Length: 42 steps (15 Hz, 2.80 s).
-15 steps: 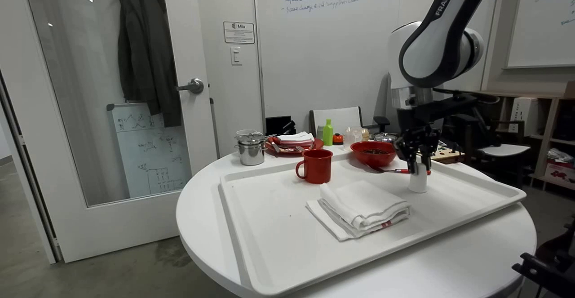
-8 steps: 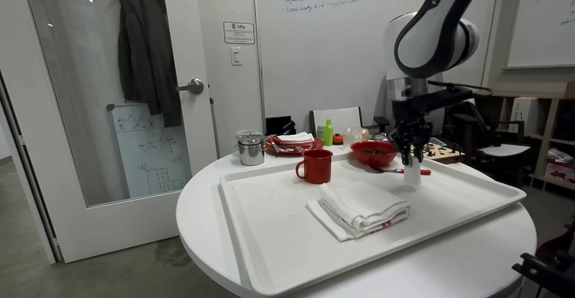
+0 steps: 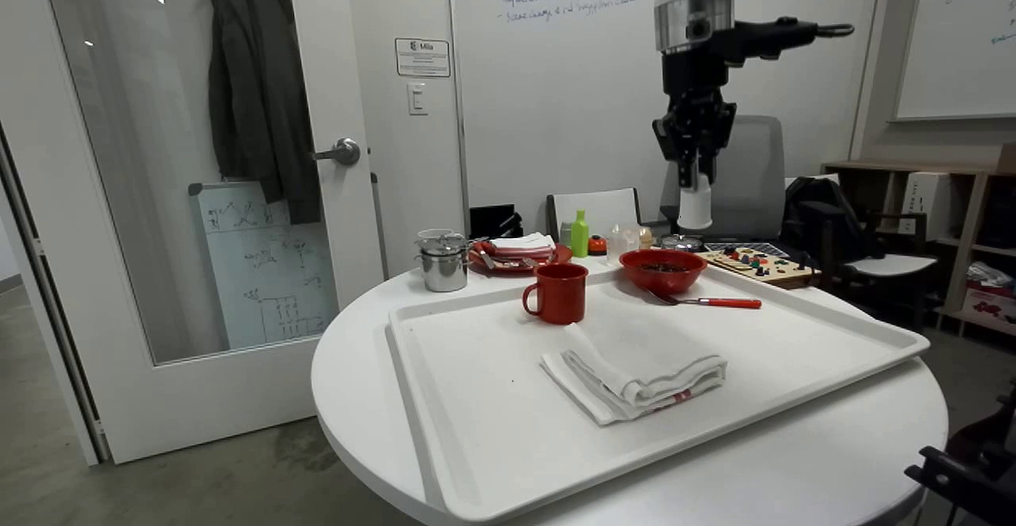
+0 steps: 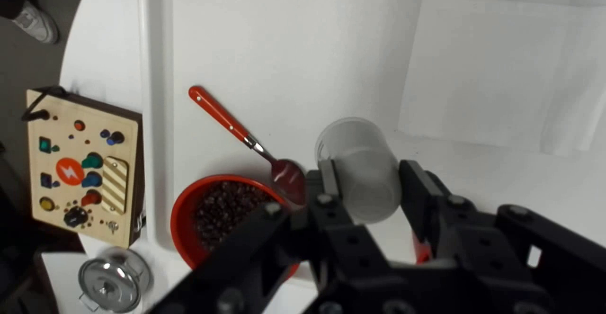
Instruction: Place the salt shaker in the reg mug
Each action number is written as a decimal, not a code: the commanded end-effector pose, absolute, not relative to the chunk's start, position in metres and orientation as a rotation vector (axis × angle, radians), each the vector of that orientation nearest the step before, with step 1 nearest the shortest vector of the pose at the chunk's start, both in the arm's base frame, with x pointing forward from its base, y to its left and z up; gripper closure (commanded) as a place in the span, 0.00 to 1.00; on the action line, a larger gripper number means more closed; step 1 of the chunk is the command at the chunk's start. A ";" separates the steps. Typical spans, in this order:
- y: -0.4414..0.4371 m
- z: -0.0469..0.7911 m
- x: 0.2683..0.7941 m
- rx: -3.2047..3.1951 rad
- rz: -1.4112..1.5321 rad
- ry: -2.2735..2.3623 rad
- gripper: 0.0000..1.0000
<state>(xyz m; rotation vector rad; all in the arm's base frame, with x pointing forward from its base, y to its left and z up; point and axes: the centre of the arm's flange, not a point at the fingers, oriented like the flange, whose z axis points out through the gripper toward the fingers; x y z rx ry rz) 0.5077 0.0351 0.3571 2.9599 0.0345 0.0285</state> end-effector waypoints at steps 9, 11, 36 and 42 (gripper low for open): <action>0.134 0.439 0.556 2.936 0.038 0.241 0.86; 0.142 0.440 0.572 2.936 0.048 0.250 0.86; 0.147 0.339 0.656 2.945 -0.053 0.211 0.86; 0.148 0.263 0.634 2.937 -0.192 0.218 0.86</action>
